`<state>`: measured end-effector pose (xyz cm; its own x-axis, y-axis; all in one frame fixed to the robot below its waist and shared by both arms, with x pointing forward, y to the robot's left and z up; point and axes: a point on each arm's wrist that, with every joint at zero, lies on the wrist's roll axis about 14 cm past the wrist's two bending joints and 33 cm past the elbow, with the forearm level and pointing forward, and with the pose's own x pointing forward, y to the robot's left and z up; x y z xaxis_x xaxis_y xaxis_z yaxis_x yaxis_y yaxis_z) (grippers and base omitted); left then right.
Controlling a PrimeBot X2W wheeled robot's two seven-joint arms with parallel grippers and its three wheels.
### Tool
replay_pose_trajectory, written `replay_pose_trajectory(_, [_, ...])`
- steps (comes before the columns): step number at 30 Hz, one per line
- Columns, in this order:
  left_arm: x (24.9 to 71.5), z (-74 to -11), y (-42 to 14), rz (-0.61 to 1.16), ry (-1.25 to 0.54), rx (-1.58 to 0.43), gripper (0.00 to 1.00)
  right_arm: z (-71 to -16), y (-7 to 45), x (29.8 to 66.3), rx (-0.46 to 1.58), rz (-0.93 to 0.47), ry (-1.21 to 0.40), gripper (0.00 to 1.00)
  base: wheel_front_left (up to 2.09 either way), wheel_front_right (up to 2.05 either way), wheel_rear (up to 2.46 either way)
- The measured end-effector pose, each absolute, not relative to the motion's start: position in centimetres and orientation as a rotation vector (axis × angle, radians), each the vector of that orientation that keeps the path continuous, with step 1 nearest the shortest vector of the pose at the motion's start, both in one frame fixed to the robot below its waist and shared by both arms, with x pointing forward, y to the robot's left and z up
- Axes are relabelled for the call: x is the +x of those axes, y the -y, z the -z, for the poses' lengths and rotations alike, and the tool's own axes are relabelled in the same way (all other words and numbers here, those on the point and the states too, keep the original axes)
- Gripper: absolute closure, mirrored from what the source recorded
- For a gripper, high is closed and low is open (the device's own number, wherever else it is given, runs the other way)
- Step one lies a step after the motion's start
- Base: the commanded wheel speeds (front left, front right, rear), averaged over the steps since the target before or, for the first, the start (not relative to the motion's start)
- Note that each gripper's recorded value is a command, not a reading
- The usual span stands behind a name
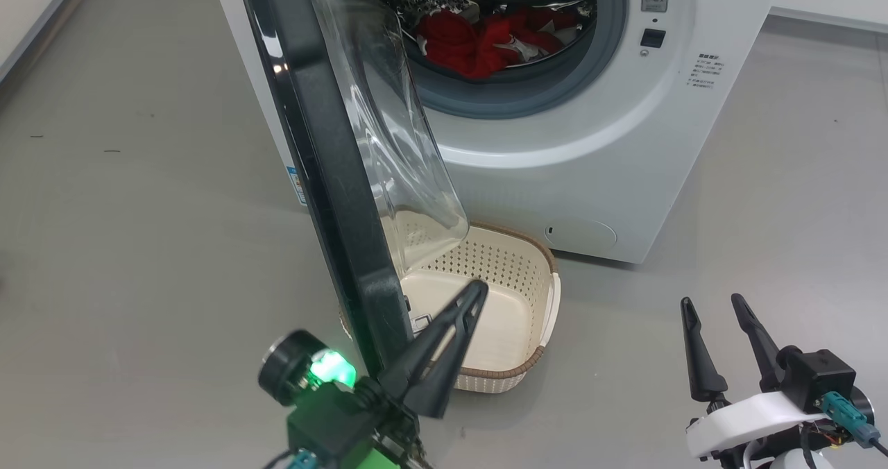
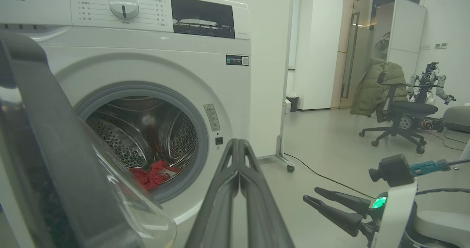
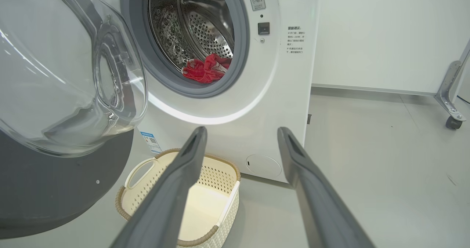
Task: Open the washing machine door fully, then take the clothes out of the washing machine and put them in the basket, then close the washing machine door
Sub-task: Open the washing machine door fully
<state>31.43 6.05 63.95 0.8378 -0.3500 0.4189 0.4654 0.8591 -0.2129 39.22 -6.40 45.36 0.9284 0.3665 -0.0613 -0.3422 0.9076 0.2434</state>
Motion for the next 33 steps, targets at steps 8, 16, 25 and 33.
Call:
replay_pose_trajectory(8, [30.8,-57.8,-3.8,0.488,0.113,-0.35,1.0,-45.2,6.4,39.1,0.228,-0.372,-0.109,0.0,0.0,0.0,0.0])
replay_pose_trajectory(16, [31.0,-54.4,-4.5,0.448,-0.011,-0.362,1.0,-45.2,6.6,39.1,0.227,-0.365,-0.108,0.0,0.0,0.0,0.0])
replay_pose_trajectory(25, [32.0,-52.8,-7.5,0.328,-0.046,-0.328,1.0,-45.2,6.8,39.2,0.228,-0.357,-0.109,0.0,0.0,0.0,0.0])
replay_pose_trajectory(33, [32.4,-52.0,-8.4,0.28,-0.067,-0.32,1.0,-45.1,6.9,39.2,0.234,-0.349,-0.11,0.0,0.0,0.0,0.0])
